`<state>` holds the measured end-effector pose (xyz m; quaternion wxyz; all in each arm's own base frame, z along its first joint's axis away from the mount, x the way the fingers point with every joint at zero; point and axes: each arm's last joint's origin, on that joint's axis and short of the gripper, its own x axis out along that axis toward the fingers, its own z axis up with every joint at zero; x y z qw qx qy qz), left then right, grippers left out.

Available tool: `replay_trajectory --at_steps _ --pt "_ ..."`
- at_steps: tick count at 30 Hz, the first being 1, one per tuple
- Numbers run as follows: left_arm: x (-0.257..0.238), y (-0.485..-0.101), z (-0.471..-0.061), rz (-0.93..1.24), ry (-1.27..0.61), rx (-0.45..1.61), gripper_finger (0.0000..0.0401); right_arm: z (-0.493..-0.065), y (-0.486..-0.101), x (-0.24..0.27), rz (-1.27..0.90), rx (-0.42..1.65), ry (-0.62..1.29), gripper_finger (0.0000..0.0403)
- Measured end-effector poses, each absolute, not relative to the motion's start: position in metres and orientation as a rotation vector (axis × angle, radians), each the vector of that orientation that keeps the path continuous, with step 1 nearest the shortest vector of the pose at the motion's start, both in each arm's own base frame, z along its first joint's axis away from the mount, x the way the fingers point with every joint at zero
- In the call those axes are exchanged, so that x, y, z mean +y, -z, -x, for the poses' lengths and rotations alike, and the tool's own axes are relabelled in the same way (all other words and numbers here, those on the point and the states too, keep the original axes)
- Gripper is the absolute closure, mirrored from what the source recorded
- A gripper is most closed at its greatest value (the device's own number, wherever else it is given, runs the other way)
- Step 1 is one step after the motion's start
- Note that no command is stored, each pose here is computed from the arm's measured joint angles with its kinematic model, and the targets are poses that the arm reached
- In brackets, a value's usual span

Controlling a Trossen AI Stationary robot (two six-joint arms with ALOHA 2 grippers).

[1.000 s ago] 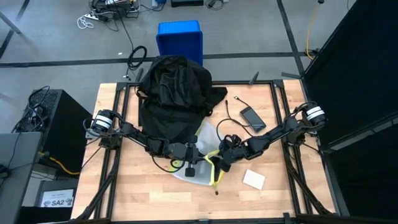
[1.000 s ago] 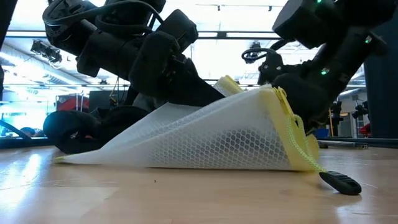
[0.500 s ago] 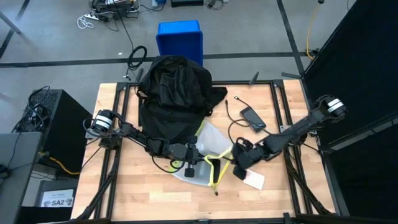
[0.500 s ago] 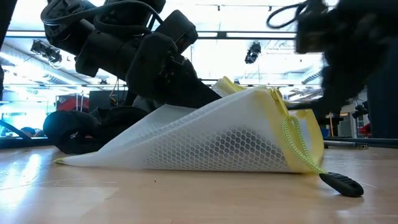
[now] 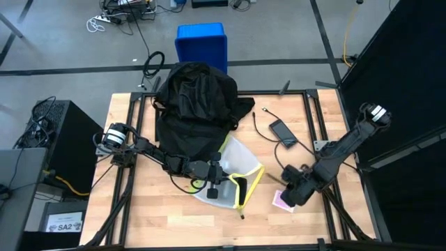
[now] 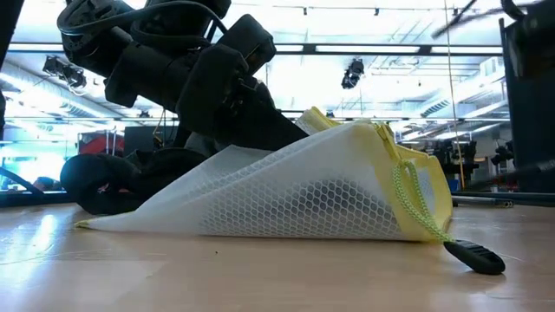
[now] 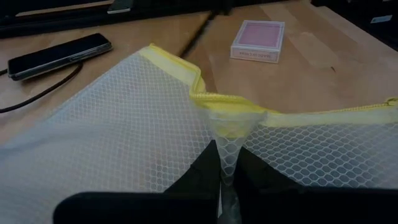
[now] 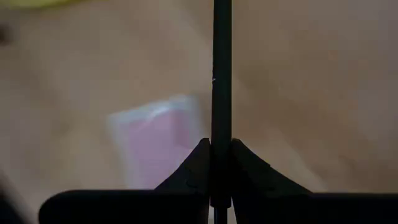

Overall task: Unpack backpack
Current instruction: Remove the black ballpen from the yellow zipper pouch, then remove the calculator from the yellow zipper pouch

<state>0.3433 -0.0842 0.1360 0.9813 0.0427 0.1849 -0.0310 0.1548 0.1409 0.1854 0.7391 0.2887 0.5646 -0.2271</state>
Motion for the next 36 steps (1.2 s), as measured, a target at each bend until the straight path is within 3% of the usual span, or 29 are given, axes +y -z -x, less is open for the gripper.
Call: replay_trajectory --at_steps 4,13,21,29,36 --pt "-0.084 -0.136 -0.343 -0.086 0.062 0.372 0.0401 -0.143 -0.184 0.137 -0.615 1.276 0.627 0.0375" --pt "-0.084 -0.136 -0.343 -0.085 0.062 0.373 0.0401 -0.143 -0.184 0.14 -0.634 1.281 0.598 0.0324" --pt "-0.085 -0.138 -0.344 -0.076 0.079 0.35 0.0401 -0.167 -0.189 0.141 -0.622 1.049 0.475 0.0293" --pt "-0.09 -0.148 -0.351 -0.077 0.148 0.312 0.0401 -0.222 -0.189 0.136 -0.517 0.799 0.278 0.0303" --pt "-0.101 -0.157 -0.356 -0.071 0.213 0.28 0.0401 -0.27 -0.16 0.122 -0.451 0.738 0.206 0.0331"
